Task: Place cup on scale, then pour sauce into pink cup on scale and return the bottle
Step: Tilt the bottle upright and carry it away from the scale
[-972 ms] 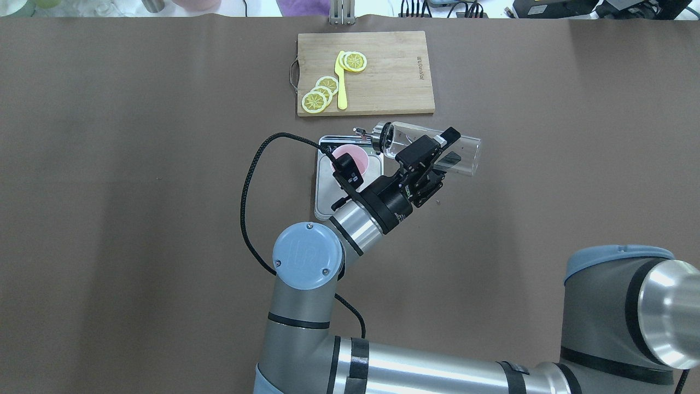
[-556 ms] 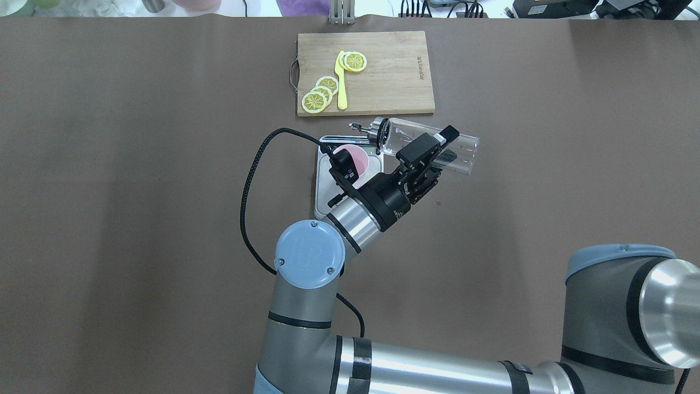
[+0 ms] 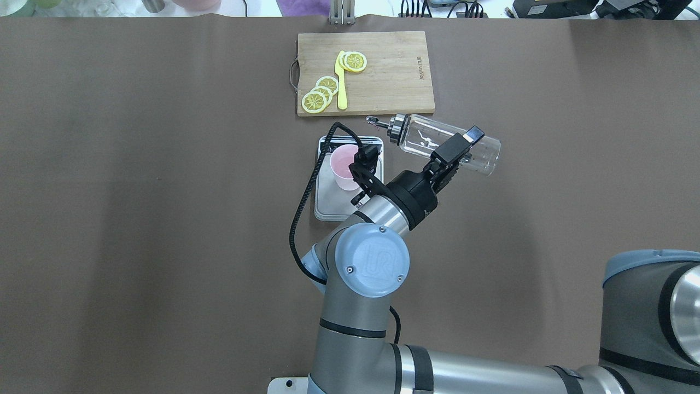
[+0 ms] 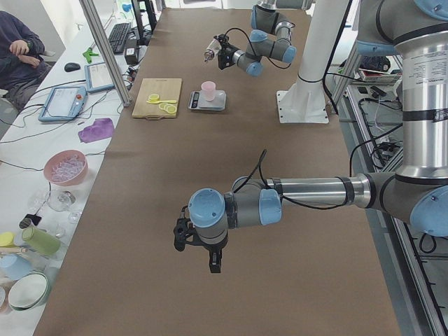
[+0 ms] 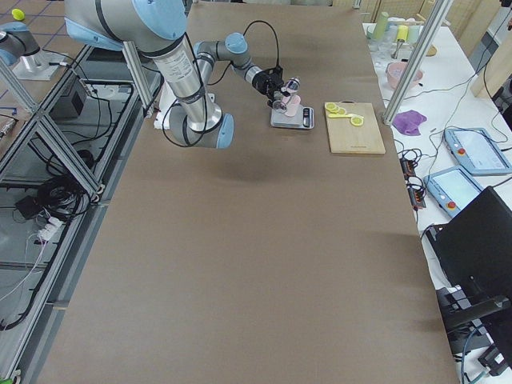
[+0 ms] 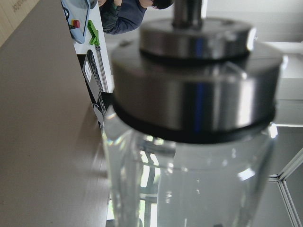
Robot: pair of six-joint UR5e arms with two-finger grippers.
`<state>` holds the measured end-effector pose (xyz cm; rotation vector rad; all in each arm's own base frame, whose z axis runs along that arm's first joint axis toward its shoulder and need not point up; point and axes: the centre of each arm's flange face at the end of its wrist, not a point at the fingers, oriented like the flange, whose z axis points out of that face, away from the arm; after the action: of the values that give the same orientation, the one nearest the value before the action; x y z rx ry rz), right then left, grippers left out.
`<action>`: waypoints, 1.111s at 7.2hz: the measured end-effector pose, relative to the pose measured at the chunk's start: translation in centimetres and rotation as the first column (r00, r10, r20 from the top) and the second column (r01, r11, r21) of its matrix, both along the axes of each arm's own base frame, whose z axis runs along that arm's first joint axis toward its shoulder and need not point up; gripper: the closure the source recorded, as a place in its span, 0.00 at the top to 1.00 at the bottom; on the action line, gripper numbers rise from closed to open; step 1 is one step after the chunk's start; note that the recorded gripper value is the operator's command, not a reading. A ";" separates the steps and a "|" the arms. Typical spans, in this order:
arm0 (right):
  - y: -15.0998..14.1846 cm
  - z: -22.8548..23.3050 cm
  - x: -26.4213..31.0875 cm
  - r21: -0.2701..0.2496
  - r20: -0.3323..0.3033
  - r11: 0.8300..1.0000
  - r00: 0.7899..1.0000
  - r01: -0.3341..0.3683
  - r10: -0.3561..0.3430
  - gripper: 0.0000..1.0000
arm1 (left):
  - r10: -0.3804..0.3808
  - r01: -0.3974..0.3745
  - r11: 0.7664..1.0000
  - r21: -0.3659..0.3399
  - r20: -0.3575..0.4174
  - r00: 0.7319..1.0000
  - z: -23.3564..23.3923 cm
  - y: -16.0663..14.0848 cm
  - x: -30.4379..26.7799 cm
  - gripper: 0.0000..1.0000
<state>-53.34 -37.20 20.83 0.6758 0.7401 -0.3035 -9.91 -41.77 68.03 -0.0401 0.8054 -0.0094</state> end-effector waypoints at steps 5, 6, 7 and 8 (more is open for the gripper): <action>-0.9 1.5 7.9 0.085 0.303 0.994 0.948 0.075 -0.097 0.00 | 0.002 -0.002 1.000 0.026 0.002 1.000 -0.3 -0.2 0.0 0.98; -1.9 1.9 9.7 0.101 0.356 0.991 0.926 0.092 -0.122 0.00 | 0.002 -0.002 0.999 0.035 0.003 1.000 -0.4 -0.2 0.0 0.98; -2.8 2.8 11.4 0.114 0.411 0.988 0.900 0.105 -0.143 0.00 | 0.001 -0.001 0.999 0.046 0.004 1.000 -0.6 -0.3 0.0 0.98; -3.6 3.8 12.8 0.125 0.478 0.984 0.862 0.125 -0.170 0.00 | 0.000 0.000 0.998 0.056 0.005 1.000 -0.7 -0.4 0.0 0.98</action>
<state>-40.56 -40.81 24.66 0.8555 0.2170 -0.2254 -9.94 -42.20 67.32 0.0130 0.8003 0.0133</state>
